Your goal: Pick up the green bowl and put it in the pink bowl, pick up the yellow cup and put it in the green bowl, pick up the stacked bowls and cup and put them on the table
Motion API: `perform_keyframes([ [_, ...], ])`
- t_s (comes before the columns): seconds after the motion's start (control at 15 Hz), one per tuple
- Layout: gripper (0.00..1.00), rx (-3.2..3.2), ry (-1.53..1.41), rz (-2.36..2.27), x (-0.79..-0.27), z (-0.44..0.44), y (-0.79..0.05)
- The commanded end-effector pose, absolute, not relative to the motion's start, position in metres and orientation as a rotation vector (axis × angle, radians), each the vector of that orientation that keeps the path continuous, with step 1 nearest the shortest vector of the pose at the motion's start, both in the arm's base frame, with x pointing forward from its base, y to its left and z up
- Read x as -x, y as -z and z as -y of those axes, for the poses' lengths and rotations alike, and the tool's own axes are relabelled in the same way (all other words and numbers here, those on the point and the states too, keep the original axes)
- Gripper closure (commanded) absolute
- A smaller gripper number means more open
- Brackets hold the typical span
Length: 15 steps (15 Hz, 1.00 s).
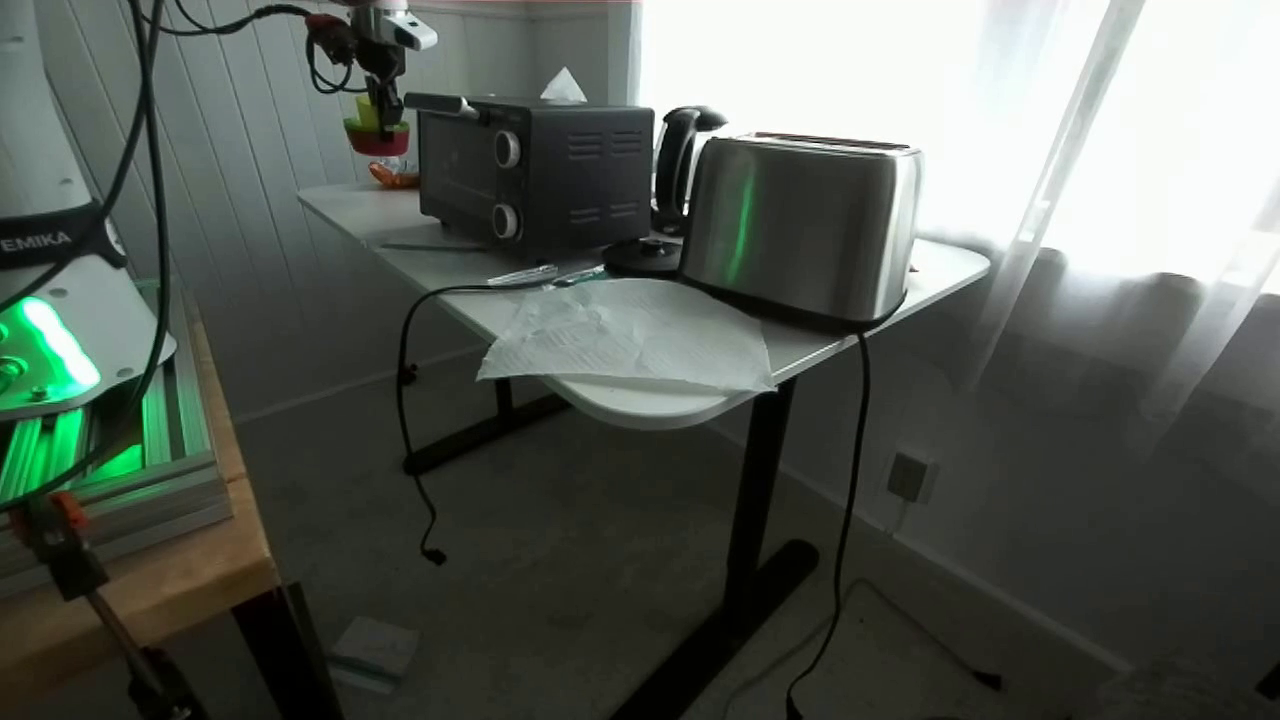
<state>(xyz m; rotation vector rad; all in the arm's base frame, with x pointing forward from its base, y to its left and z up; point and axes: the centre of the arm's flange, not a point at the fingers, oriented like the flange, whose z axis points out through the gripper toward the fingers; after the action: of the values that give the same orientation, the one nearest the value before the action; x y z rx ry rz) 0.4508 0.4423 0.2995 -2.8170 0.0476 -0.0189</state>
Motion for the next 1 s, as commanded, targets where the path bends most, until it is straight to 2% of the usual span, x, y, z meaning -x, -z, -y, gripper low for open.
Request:
perform_keyframes([
  [0.0,0.97,2.814,0.057,-0.143,-0.455,-0.467,-0.284],
  [0.93,0.96,2.889,-0.066,-0.164,-0.446,-0.469,-0.237],
])
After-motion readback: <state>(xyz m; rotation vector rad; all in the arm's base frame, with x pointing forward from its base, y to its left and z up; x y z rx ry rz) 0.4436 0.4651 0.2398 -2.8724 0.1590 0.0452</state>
